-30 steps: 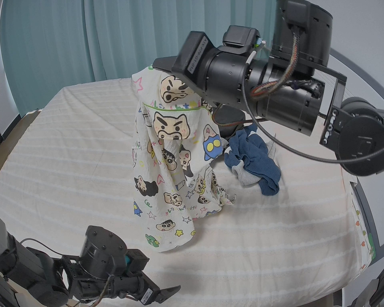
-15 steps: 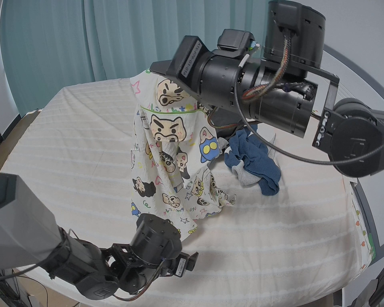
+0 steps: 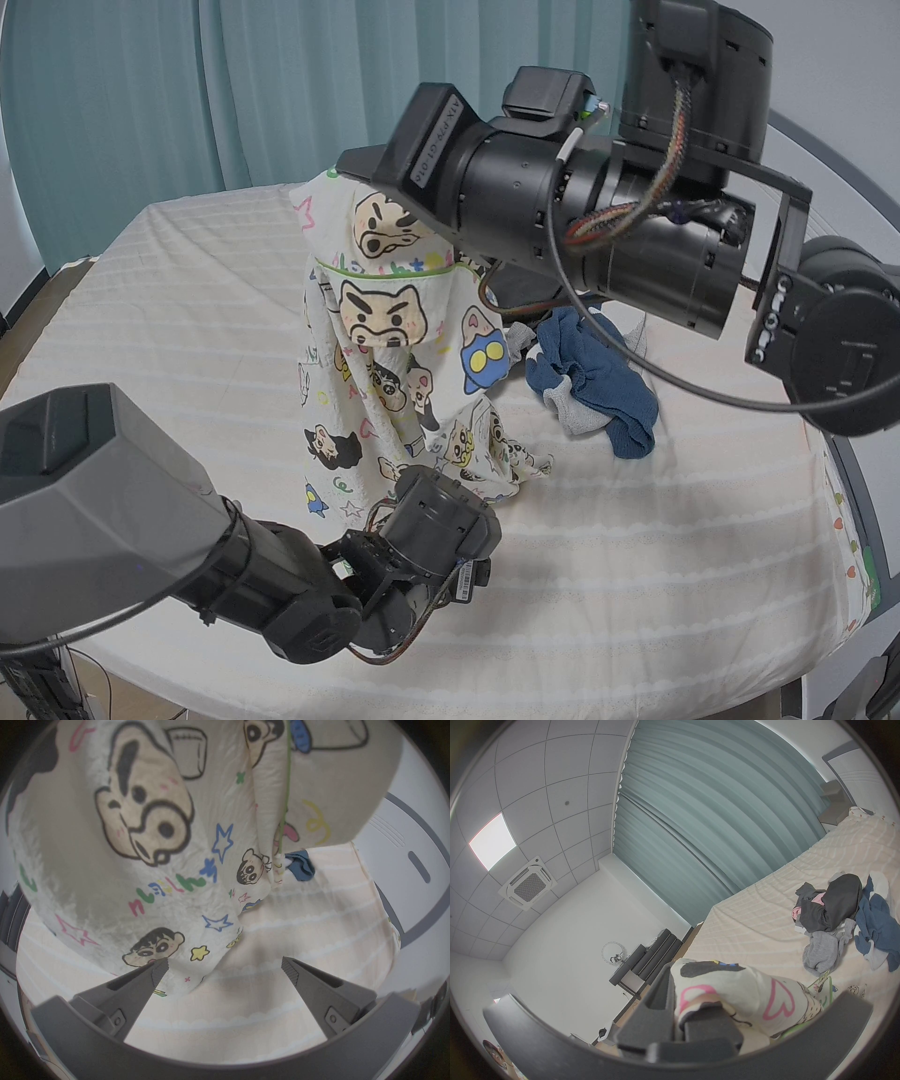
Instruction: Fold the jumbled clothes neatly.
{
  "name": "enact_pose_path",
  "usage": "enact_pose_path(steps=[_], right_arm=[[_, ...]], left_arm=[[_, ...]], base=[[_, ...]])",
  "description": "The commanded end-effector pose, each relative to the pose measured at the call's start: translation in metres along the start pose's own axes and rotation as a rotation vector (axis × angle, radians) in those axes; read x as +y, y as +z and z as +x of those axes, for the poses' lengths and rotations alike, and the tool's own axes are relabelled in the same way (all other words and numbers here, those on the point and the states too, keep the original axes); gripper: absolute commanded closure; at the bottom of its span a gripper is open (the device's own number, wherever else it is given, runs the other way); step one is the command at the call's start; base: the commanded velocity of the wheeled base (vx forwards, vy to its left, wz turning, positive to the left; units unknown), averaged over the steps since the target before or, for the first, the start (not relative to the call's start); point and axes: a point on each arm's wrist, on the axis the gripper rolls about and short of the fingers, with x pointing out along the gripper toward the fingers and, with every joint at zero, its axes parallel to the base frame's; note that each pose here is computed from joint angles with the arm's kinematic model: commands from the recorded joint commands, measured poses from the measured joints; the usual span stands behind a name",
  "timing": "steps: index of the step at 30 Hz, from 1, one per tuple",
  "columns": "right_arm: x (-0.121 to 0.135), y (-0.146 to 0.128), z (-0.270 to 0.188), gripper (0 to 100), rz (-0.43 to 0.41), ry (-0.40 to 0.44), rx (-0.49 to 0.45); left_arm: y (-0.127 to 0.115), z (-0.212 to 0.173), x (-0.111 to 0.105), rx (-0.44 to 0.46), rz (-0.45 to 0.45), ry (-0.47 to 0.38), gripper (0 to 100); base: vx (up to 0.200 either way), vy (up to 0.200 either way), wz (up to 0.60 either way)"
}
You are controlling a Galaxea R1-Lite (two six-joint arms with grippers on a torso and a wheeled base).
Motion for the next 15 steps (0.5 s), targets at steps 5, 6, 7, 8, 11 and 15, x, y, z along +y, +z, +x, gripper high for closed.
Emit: enact_pose_path(steps=[5,6,7,8,11,15], right_arm=[[0.02,0.001,-0.01,100,0.006,0.044,-0.003],[0.022,0.001,-0.013,100,0.007,0.05,-0.001],[0.022,0.001,-0.013,100,0.007,0.049,0.001],[0.023,0.001,-0.015,100,0.007,0.051,0.0],[0.025,-0.003,-0.017,100,0.009,0.056,0.015],[0.024,-0.006,-0.021,100,0.012,0.049,0.029]], left_arm=[[0.009,0.009,0.001,-0.012,-0.049,0.094,0],[0.009,0.01,0.003,-0.01,-0.054,0.106,0],[0.01,0.01,0.004,-0.011,-0.056,0.11,0],[0.011,0.011,0.006,-0.012,-0.061,0.114,0],[0.014,0.011,0.007,-0.027,-0.073,0.111,0],[0.016,0.011,0.01,-0.036,-0.077,0.128,0]], base=[[0.0,0.0,0.0],[0.0,0.0,0.0],[0.0,0.0,0.0],[0.0,0.0,0.0],[0.0,0.0,0.0],[0.0,0.0,0.0]])
